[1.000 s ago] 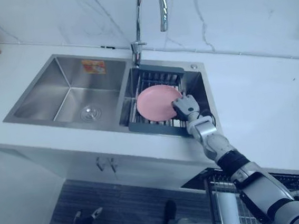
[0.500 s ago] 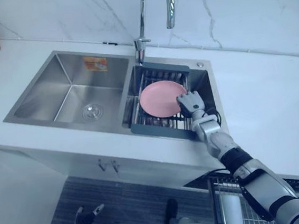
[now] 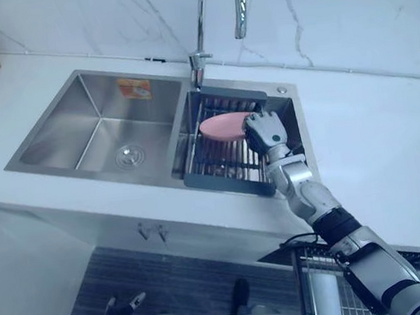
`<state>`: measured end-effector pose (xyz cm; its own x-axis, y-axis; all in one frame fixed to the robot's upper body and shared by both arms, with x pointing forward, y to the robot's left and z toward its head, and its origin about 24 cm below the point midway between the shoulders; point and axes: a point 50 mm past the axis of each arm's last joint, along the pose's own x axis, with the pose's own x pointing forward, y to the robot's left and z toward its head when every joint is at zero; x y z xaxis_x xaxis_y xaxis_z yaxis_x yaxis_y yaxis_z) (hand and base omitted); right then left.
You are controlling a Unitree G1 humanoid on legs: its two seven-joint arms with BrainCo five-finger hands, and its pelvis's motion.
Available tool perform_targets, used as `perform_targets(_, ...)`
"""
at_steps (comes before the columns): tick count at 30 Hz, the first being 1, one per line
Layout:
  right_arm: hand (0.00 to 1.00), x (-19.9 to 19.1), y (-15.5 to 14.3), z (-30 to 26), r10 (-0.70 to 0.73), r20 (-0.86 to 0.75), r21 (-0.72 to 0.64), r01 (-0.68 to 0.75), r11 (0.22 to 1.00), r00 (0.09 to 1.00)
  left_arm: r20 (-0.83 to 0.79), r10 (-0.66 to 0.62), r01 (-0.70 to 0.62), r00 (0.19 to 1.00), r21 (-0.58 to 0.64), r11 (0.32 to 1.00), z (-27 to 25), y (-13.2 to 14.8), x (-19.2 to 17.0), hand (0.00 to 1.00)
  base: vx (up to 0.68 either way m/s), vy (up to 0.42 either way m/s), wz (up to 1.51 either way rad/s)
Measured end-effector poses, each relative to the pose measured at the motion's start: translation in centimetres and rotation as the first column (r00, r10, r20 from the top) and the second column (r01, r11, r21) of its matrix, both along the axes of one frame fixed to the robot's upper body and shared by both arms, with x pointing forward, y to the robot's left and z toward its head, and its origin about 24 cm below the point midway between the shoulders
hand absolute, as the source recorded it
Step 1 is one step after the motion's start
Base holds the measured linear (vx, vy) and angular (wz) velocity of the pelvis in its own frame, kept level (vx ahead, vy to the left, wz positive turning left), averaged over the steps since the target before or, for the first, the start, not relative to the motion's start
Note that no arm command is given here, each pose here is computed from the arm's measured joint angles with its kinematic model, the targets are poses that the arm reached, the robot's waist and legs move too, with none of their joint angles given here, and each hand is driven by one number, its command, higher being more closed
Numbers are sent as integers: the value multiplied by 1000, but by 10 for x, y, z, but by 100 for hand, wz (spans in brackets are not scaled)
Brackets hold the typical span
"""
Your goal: Walk over to the sink, pick up the cup, carry it to the dishwasher, place the cup inside the dishwasher, then close the dishwasher door
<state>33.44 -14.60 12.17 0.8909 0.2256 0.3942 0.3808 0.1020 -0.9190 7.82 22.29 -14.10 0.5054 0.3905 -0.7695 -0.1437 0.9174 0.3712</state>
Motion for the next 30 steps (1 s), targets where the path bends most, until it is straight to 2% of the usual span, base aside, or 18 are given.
perform_targets(10, 100, -3, -3, 13, 7, 43, 114, -12, 993, 999, 22, 6, -6, 1000, 10, 1000, 1, 1, 1, 0, 1, 1, -1)
perform_targets(14, 100, -9, -9, 19, 0, 68, 208, -14, 978, 998, 20, 8, -8, 1000, 9, 1000, 1, 1, 0, 0, 0, 0, 0)
perform_targets(19, 100, -10, -8, 20, 17, 69, 216, -32, 976, 997, 13, 10, -10, 1000, 9, 1000, 0, 1, -3, 0, 0, 0, 0)
perform_targets(20, 0, -11, -7, 21, 23, 74, 218, -39, 975, 997, 12, 10, -10, 1000, 9, 1000, 0, 1, -3, 0, 0, 0, 0)
perform_targets(24, 0, -19, 0, 23, 75, 88, 223, -93, 970, 993, 11, 11, -11, 1000, 9, 1000, 0, 1, -3, 0, 0, 0, -2)
perform_targets(30, 0, -18, 0, 21, 83, 51, 217, -92, 972, 995, 11, 16, -16, 1000, 5, 1000, 0, 1, -3, 0, 0, 3, -3)
